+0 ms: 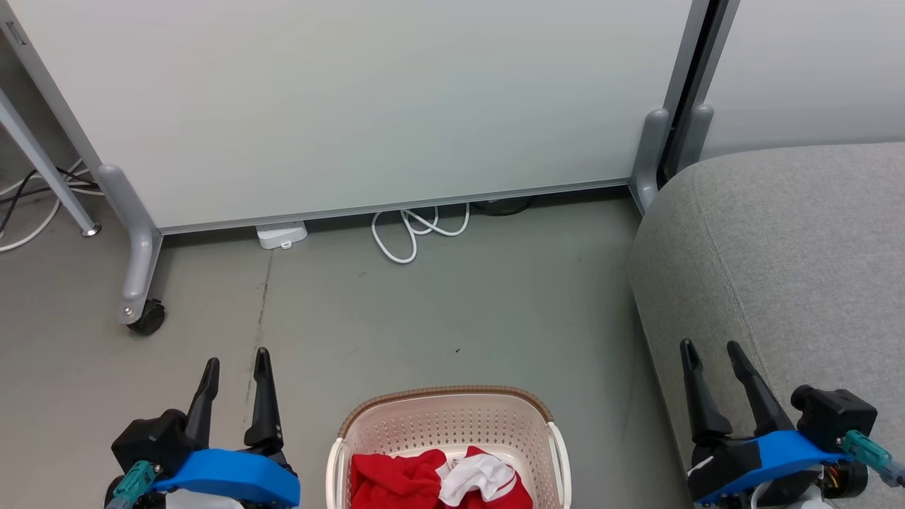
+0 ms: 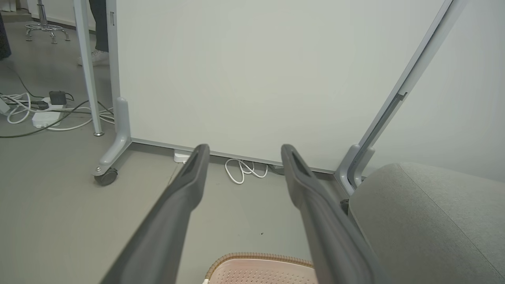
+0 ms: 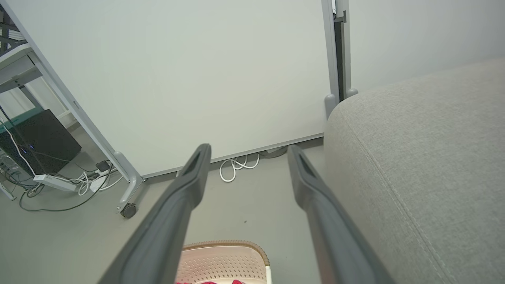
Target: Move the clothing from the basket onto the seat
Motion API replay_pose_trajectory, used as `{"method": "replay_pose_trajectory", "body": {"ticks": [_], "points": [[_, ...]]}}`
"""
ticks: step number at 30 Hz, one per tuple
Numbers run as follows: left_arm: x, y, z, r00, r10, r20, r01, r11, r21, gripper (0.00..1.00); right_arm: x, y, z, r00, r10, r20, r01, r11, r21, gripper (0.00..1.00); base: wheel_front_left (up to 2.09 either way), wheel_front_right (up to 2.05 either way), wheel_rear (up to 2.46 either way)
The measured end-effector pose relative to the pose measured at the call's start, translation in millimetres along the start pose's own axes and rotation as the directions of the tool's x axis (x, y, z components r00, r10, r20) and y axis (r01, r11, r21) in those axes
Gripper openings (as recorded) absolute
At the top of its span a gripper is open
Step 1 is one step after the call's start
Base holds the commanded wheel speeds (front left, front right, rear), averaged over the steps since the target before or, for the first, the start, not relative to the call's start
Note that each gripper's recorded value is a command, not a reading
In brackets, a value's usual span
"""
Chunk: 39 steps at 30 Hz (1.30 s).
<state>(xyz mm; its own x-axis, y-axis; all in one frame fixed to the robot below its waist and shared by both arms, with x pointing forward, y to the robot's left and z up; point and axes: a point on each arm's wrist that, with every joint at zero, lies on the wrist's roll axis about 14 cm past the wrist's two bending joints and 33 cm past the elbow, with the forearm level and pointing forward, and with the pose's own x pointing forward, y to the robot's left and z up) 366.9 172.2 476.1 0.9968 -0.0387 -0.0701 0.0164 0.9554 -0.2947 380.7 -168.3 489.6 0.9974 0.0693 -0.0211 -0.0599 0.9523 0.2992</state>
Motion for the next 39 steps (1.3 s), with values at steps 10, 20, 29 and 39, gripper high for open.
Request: {"method": "replay_pose_trajectory", "body": {"ticks": [10, 20, 29, 39], "points": [[-0.7, -1.0, -2.5, 1.000, -0.015, 0.004, 0.015, 0.998, 0.067, 1.00, 1.4, 3.1, 0.0, 1.000, 0.019, 0.003, -0.019, 0.995, -0.095, 1.00, 0.00, 0.00, 0.00], [-1.4, -2.7, -6.6, 1.000, -0.028, 0.002, 0.028, 0.992, 0.127, 1.00, 1.7, 5.7, -0.2, 0.999, 0.037, 0.004, -0.035, 0.984, -0.176, 1.00, 0.00, 0.00, 0.00], [-1.9, -5.4, -5.5, 0.999, -0.040, 0.014, 0.037, 0.983, 0.178, 1.00, 1.9, 8.6, 0.8, 0.998, 0.054, 0.010, -0.051, 0.968, -0.244, 1.00, 0.00, 0.00, 0.00], [-2.9, -8.7, -4.7, 0.998, -0.060, 0.024, 0.053, 0.970, 0.238, 1.00, 3.2, 12.8, 3.0, 0.997, 0.077, 0.018, -0.068, 0.948, -0.310, 1.00, 0.00, 0.00, 0.00]]}}
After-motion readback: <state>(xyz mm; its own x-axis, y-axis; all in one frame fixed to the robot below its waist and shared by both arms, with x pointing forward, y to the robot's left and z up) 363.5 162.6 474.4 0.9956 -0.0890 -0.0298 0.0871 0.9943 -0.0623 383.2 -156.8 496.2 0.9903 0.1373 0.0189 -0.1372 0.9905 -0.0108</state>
